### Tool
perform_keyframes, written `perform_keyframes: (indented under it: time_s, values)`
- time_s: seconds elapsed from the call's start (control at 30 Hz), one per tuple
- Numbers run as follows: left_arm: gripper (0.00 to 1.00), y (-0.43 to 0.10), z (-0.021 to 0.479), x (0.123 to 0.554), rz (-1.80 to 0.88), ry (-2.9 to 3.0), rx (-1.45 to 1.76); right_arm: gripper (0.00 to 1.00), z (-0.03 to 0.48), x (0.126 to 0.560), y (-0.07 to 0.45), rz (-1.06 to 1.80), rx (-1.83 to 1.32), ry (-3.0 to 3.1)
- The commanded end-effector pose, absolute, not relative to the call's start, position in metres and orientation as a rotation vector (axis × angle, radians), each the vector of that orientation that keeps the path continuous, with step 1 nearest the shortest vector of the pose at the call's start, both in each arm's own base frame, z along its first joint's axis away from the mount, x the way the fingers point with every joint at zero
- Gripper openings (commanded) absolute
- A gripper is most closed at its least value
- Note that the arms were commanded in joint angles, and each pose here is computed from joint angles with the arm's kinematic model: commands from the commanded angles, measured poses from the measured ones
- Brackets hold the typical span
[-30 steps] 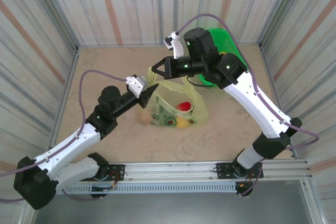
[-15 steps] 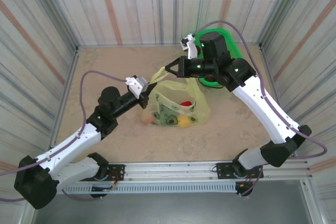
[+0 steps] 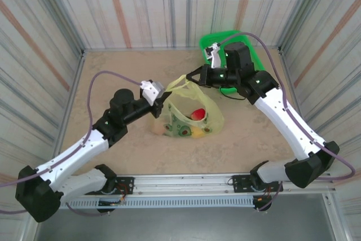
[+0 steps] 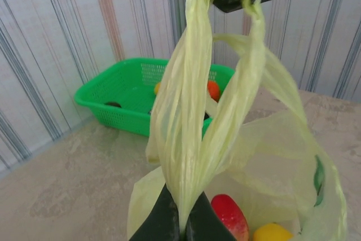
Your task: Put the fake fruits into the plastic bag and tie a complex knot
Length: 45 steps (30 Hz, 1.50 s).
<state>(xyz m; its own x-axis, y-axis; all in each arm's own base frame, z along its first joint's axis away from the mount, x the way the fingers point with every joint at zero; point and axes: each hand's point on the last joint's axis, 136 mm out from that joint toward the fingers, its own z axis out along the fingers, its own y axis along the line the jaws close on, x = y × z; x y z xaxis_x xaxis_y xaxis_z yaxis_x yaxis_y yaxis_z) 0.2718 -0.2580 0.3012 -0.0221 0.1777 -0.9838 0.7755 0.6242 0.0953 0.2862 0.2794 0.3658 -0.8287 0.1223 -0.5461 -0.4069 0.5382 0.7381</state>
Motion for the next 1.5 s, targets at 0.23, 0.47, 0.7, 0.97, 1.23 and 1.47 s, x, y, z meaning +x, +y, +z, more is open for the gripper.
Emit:
perform_keyframes:
  time_s: [0.23, 0.47, 0.7, 0.97, 1.23, 1.47]
  values:
    - [0.0, -0.232, 0.303, 0.274, -0.656, 1.659, 0.741, 0.53, 0.419, 0.264, 0.242, 0.985, -0.539, 1.871]
    - [0.0, -0.225, 0.304, 0.271, -0.681, 1.584, 0.709, 0.7, 0.401, 0.245, 0.222, 0.777, -0.789, 1.66]
    - [0.0, -0.225, 0.298, 0.272, -0.685, 1.56, 0.696, 0.76, 0.372, 0.262, 0.217, 0.95, -0.914, 1.489]
    - [0.0, -0.226, 0.297, 0.273, -0.695, 1.556, 0.692, 0.77, 0.333, 0.291, 0.24, 1.233, -1.072, 1.509]
    - [0.0, -0.227, 0.298, 0.273, -0.699, 1.554, 0.697, 0.77, 0.297, 0.311, 0.265, 1.405, -1.087, 1.591]
    - [0.0, -0.228, 0.296, 0.275, -0.708, 1.56, 0.693, 0.76, 0.269, 0.323, 0.283, 1.451, -1.102, 1.643]
